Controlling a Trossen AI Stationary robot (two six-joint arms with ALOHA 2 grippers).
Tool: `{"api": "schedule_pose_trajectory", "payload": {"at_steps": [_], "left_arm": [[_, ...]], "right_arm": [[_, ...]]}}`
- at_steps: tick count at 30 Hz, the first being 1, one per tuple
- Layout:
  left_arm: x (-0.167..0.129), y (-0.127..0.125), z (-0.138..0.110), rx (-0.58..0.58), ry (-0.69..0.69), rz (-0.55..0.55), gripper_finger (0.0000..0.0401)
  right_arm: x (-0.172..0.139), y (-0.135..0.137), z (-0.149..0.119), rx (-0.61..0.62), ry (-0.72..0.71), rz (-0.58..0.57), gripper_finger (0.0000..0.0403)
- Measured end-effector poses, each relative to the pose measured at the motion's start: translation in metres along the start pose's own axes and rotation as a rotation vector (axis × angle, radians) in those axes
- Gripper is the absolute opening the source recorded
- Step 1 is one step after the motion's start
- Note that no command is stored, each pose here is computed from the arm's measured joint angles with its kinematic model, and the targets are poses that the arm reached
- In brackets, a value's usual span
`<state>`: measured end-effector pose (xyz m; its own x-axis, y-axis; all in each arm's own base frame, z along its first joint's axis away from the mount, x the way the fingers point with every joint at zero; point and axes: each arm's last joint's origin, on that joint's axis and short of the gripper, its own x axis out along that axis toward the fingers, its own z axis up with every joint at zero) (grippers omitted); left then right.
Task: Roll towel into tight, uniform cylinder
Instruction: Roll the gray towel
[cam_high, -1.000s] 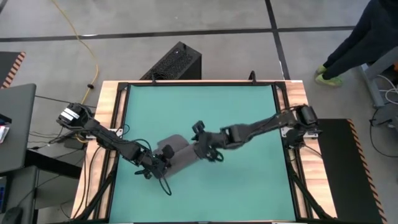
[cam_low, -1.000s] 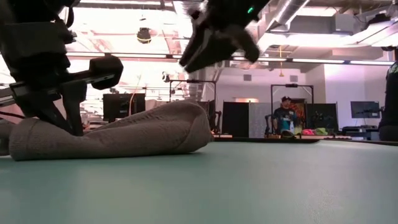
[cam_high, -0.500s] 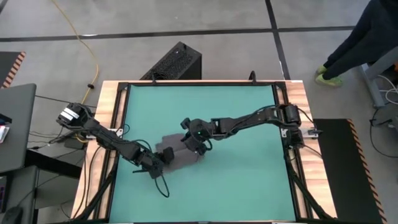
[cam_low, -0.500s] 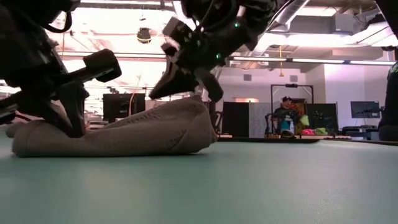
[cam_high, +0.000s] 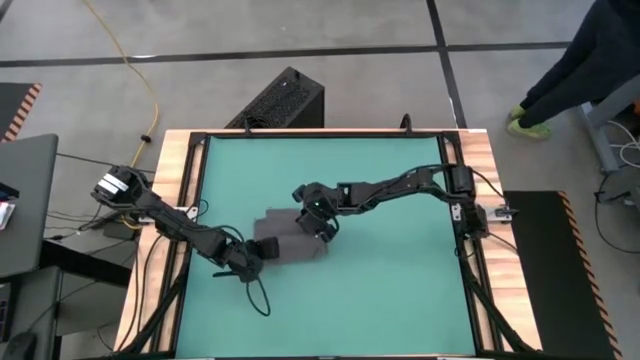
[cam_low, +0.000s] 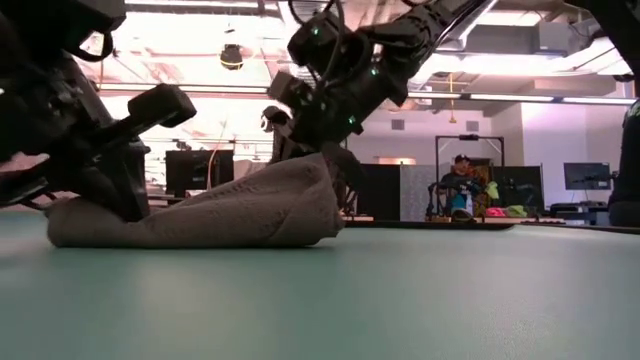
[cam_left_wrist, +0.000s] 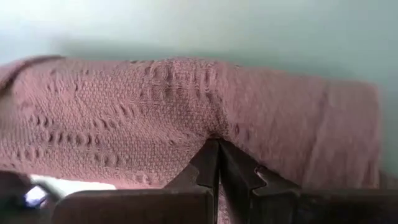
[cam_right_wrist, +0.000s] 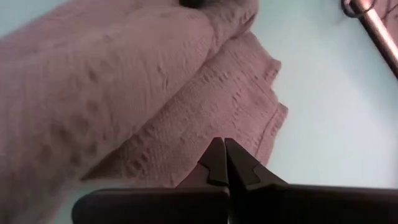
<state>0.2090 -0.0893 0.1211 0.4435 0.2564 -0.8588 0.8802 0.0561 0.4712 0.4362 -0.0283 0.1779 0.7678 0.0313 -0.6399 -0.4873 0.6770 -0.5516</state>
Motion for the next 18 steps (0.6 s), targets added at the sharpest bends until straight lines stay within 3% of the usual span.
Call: {"api": "schedule_pose_trajectory", "payload": {"at_steps": [8,18], "left_arm": [[0.001,0.0,-0.002,0.048,0.052,0.018,0.0],[0.001,0.0,-0.005,0.112,0.126,0.04,0.0]], "right_arm": [[0.012,0.009,-0.01,0.046,0.032,0.05,0.0003],[0.011,0.027,-0.013,0.199,0.156,0.158,0.0003]]}}
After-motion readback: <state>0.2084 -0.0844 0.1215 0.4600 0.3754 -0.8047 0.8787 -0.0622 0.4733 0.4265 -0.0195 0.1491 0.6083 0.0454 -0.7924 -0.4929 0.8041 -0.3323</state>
